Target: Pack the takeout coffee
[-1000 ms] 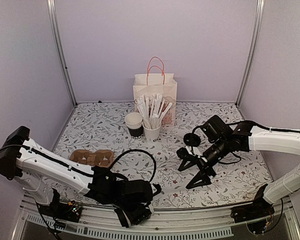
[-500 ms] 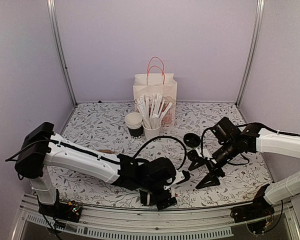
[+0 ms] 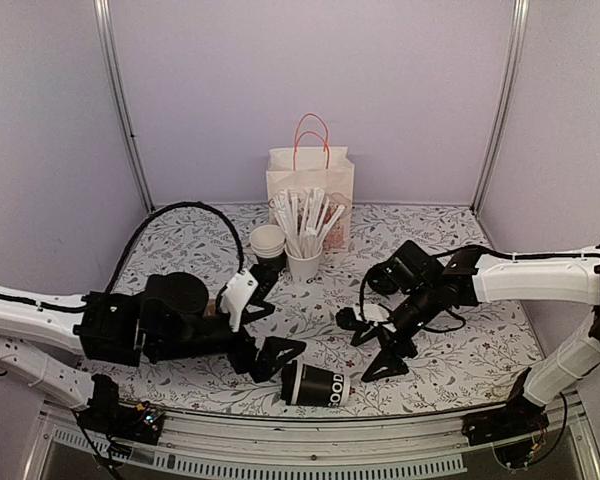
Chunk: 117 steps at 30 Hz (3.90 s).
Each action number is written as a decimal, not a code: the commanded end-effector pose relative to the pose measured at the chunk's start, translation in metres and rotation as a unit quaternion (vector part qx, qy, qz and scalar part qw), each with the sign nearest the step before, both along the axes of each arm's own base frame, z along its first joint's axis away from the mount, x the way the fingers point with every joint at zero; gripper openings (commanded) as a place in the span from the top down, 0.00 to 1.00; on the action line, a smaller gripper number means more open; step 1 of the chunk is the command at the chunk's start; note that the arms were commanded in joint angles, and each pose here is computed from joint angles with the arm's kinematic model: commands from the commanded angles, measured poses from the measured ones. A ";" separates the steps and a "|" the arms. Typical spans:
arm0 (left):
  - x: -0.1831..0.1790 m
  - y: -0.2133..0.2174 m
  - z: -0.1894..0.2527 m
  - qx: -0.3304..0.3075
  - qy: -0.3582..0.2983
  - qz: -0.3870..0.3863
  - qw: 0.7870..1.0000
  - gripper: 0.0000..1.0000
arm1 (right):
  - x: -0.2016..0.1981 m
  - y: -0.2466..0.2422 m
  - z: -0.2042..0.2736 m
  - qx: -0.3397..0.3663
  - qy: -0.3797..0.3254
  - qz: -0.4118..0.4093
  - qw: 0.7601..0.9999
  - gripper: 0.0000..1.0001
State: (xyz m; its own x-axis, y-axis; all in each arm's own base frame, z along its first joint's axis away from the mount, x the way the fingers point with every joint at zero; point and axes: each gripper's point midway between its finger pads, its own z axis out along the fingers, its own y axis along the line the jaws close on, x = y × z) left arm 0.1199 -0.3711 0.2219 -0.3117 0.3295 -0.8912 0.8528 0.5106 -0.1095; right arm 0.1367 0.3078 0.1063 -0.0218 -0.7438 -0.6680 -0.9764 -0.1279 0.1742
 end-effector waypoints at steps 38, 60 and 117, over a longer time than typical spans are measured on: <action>-0.005 0.065 -0.102 -0.105 0.199 0.133 0.965 0.08 | -0.015 0.076 -0.086 -0.161 0.020 -0.049 0.985 0.30; -0.032 0.025 -0.012 -0.067 0.103 -0.028 0.992 0.07 | -0.060 0.071 0.053 0.105 0.032 0.102 0.989 0.33; -0.006 -0.016 -0.093 0.387 0.077 -0.081 0.915 0.28 | 0.017 -0.004 0.056 0.110 0.153 -0.041 0.981 0.07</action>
State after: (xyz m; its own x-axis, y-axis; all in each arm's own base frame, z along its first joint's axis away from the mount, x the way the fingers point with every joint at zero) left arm 0.1112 -0.3931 0.1313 -0.3213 0.8758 -0.3603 0.9261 0.3700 0.0734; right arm 0.1554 0.3045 0.1661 -0.2761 -0.5707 -0.7734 -0.9072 -0.1110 0.4058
